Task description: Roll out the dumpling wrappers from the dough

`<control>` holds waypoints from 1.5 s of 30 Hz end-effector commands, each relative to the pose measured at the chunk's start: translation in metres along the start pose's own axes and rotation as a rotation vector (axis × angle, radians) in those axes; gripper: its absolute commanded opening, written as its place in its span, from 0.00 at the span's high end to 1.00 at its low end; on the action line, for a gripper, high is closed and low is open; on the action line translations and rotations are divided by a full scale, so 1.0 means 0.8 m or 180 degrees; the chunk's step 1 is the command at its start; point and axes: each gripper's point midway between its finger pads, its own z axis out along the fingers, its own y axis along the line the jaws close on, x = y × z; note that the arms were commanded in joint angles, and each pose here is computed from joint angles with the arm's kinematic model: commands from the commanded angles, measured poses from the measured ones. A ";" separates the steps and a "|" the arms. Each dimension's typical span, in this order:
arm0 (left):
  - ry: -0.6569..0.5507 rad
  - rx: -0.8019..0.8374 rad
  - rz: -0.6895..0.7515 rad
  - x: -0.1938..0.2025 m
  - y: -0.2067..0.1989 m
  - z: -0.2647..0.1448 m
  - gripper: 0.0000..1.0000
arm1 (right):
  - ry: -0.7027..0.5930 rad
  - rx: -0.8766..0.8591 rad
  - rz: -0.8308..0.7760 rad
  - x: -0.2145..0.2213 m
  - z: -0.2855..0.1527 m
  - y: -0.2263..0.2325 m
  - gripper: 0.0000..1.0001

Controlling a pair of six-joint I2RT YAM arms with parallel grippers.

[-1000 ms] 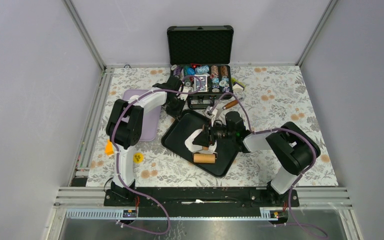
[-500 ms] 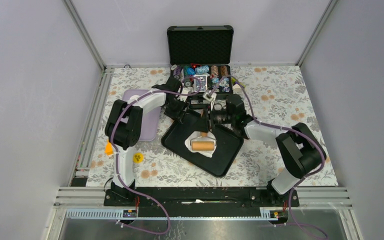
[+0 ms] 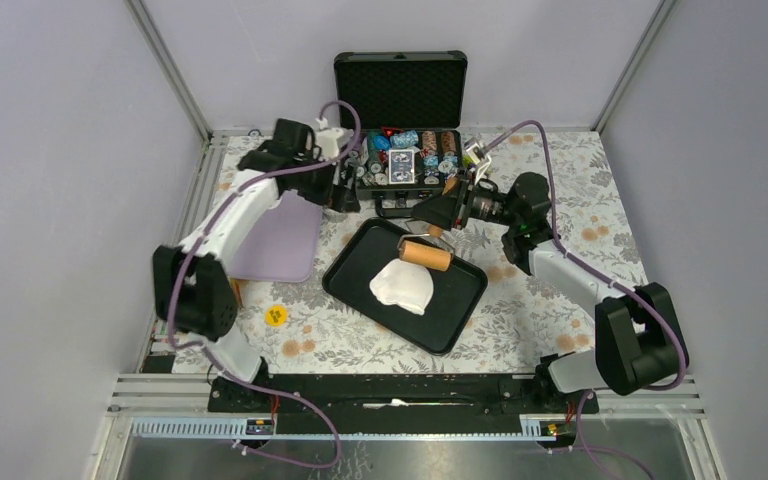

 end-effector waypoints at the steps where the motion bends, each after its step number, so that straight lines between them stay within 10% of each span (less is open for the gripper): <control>1: -0.0704 0.0905 0.0534 -0.052 -0.104 -0.111 0.01 | -0.0361 -0.0239 -0.0138 -0.041 -0.007 0.048 1.00; 18: -0.0186 0.1542 0.1084 -0.003 -0.231 -0.061 0.02 | -0.0717 -0.0186 0.0275 -0.048 -0.007 0.035 1.00; 23: -0.0133 0.1767 0.1102 -0.002 -0.249 -0.058 0.38 | -0.0722 -0.0174 0.0288 -0.048 -0.007 0.033 1.00; 30: -0.0032 0.2037 0.1031 0.003 -0.269 -0.056 0.46 | -0.0705 -0.0153 0.0334 -0.042 -0.005 0.025 1.00; 37: 0.0010 0.2029 0.0989 0.005 -0.268 -0.050 1.00 | -0.0694 -0.0145 0.0322 -0.040 -0.004 0.022 1.00; 45: -0.0008 0.2087 0.0968 0.000 -0.272 -0.053 1.00 | -0.0701 -0.0116 0.0473 -0.031 -0.002 0.010 1.00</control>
